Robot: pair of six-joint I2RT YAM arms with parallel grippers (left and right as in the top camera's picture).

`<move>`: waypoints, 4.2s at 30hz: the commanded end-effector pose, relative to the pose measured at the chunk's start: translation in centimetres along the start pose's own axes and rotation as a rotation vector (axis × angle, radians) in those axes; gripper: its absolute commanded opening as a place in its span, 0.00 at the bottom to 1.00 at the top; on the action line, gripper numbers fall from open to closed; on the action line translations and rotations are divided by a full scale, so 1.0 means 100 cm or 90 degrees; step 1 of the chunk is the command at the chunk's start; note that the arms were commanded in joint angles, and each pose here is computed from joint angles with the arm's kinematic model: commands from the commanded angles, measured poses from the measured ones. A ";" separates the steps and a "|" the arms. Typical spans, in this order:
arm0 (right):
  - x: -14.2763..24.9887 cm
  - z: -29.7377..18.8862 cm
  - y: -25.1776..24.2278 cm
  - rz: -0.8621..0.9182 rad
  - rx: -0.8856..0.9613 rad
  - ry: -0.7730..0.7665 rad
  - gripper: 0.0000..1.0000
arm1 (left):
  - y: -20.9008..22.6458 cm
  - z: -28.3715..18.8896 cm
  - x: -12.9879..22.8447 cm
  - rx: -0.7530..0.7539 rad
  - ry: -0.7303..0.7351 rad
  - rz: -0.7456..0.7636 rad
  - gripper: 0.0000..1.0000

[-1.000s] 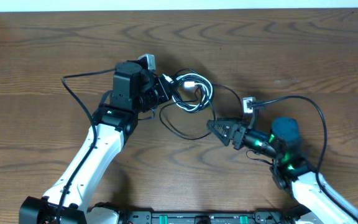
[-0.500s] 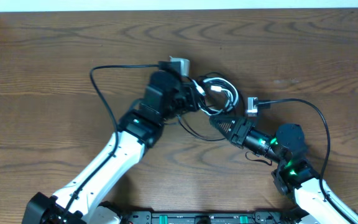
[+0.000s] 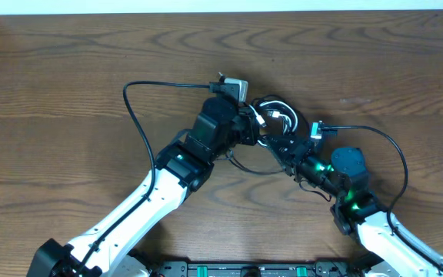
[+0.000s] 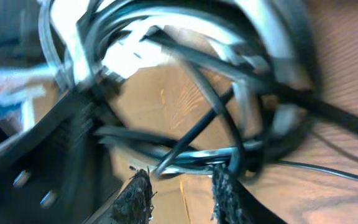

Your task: Untangle cables

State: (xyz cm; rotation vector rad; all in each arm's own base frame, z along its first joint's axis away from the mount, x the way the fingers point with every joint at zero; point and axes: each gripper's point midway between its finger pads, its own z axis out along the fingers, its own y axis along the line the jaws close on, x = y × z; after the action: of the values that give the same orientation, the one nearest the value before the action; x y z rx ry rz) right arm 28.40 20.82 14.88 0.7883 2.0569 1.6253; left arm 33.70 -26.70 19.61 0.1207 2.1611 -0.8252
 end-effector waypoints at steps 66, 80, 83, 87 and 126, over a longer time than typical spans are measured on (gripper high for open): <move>0.044 -0.037 0.132 -0.533 -0.389 0.061 0.01 | 0.039 -0.014 0.013 -0.110 0.030 -0.292 0.07; -0.100 -0.090 0.118 -0.559 -0.246 -0.132 0.01 | 0.167 -0.054 0.008 -0.503 -0.082 -0.197 0.08; -0.121 -0.102 0.097 -0.535 -0.197 -0.141 0.01 | 0.189 -0.074 -0.017 -0.540 -0.148 -0.225 0.07; -0.132 -0.100 0.064 -0.503 -0.128 -0.125 0.01 | 0.182 -0.075 -0.053 -0.431 -0.200 -0.288 0.07; -0.083 -0.118 0.047 -0.441 -0.010 -0.123 0.99 | 0.101 -0.050 -0.083 -0.162 -0.134 -0.013 0.08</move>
State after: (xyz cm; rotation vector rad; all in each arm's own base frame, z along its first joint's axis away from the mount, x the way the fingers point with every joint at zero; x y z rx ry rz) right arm 29.38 5.86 20.02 0.2286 1.9142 1.0495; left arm 39.17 -14.33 21.08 -0.0441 2.0866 -0.5005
